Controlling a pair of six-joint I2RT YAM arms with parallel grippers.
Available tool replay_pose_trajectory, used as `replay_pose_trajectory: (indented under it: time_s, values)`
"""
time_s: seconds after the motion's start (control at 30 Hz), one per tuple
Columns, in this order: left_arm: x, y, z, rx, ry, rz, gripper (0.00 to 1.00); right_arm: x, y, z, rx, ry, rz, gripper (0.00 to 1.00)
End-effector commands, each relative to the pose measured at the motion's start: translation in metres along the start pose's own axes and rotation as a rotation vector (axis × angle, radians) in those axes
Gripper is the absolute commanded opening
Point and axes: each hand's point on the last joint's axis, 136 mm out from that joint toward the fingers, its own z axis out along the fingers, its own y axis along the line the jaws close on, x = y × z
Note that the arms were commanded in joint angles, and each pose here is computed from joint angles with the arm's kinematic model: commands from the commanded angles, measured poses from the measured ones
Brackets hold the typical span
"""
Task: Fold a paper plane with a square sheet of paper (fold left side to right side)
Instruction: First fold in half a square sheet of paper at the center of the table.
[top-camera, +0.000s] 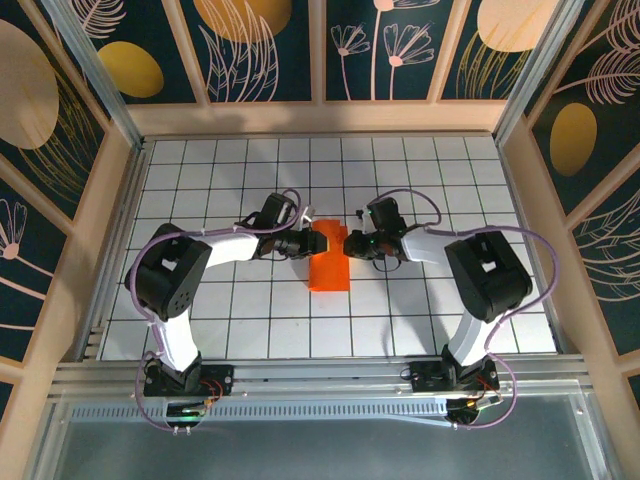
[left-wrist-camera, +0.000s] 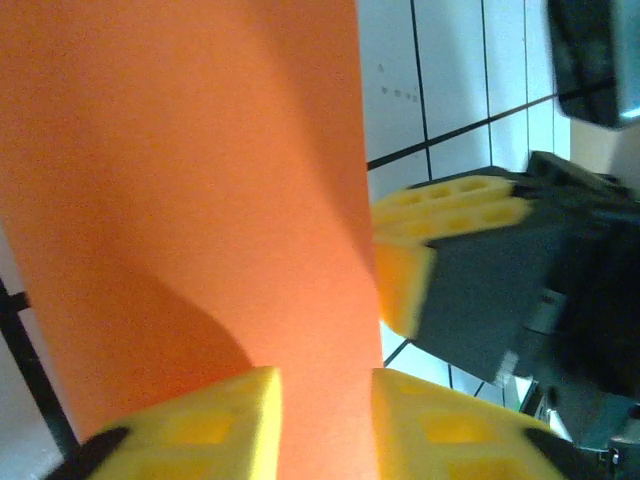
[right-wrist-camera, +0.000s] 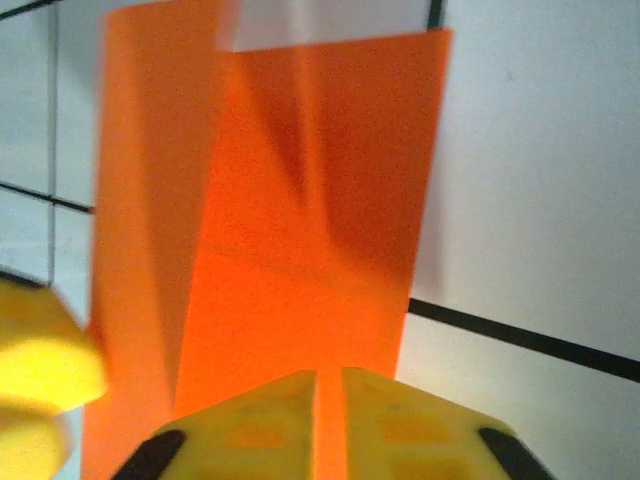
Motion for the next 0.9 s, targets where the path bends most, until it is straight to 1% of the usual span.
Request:
replay_pose_trajectory:
  time_s: [0.0,0.13,0.23,0.37,0.57,0.87]
  values:
    - [-0.001,0.0,0.005,-0.015,0.003,0.004,0.21,-0.022,0.014,-0.028,-0.073,-0.101,-0.018,0.23]
    - [-0.002,0.0,0.005,-0.015,-0.004,0.004,0.11,-0.024,0.021,-0.044,-0.181,-0.115,-0.015,0.39]
    - [-0.003,-0.001,0.006,-0.014,-0.008,0.003,0.06,-0.016,0.033,-0.046,-0.276,-0.087,-0.009,0.51]
    - [-0.002,0.0,0.006,-0.017,-0.01,0.002,0.04,-0.007,0.041,-0.039,-0.356,-0.048,0.023,0.57]
    - [-0.002,-0.001,0.007,-0.016,-0.013,-0.002,0.04,0.001,0.045,-0.022,-0.378,0.003,0.056,0.55]
    - [-0.003,-0.001,0.008,-0.011,-0.022,-0.012,0.02,0.011,0.049,-0.008,-0.393,0.048,0.079,0.36]
